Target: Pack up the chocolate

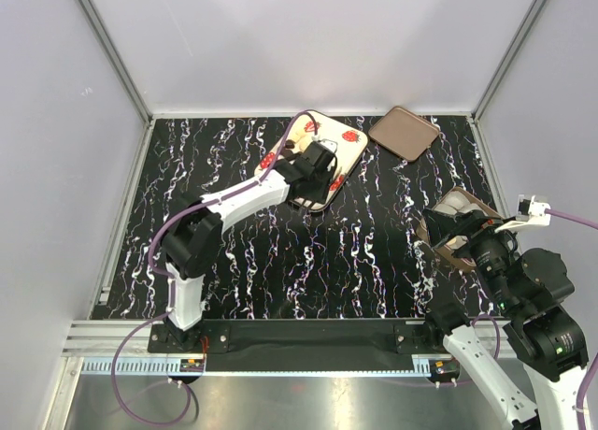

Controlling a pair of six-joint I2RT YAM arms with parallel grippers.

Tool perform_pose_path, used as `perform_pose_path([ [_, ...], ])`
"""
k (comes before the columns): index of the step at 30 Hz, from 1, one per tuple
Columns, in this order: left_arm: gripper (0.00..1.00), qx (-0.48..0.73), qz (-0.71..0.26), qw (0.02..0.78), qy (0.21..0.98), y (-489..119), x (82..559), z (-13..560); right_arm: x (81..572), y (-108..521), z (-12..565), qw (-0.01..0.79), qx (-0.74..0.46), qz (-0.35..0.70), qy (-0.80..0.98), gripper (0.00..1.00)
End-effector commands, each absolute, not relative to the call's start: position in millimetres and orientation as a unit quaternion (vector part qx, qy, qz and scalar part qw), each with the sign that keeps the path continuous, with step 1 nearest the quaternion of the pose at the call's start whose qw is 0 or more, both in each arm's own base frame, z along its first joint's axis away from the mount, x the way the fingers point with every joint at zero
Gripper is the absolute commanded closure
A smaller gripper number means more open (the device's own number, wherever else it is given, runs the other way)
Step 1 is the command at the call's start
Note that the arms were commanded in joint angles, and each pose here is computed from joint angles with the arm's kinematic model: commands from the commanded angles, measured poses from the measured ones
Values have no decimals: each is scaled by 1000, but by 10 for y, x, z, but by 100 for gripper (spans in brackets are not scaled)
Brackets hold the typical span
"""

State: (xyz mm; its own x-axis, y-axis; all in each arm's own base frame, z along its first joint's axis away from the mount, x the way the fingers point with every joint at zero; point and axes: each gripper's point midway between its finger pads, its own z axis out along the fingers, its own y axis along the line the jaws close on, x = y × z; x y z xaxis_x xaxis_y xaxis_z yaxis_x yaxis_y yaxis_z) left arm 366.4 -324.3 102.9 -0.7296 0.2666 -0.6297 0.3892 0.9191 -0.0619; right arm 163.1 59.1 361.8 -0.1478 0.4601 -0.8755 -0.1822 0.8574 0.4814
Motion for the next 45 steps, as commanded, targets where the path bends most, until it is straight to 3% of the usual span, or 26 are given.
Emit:
perform_pose_path([
  [1, 55, 177, -124, 357, 909, -3421, 3823, 1240, 1650, 546, 3702, 660, 100, 241, 704, 1],
  [19, 63, 182, -135, 335, 915, -3499, 3794, 1082, 1650, 539, 3698, 661, 103, 240, 703, 1],
  [28, 61, 184, -151, 327, 915, -3577, 3785, 1109, 1647, 544, 3691, 659, 102, 241, 705, 1],
  [34, 68, 178, -137, 325, 918, -3530, 3794, 1074, 1629, 525, 3697, 661, 104, 239, 703, 1],
  [45, 78, 160, -174, 381, 894, -3533, 3795, 1774, 1622, 543, 3744, 663, 104, 248, 699, 1],
])
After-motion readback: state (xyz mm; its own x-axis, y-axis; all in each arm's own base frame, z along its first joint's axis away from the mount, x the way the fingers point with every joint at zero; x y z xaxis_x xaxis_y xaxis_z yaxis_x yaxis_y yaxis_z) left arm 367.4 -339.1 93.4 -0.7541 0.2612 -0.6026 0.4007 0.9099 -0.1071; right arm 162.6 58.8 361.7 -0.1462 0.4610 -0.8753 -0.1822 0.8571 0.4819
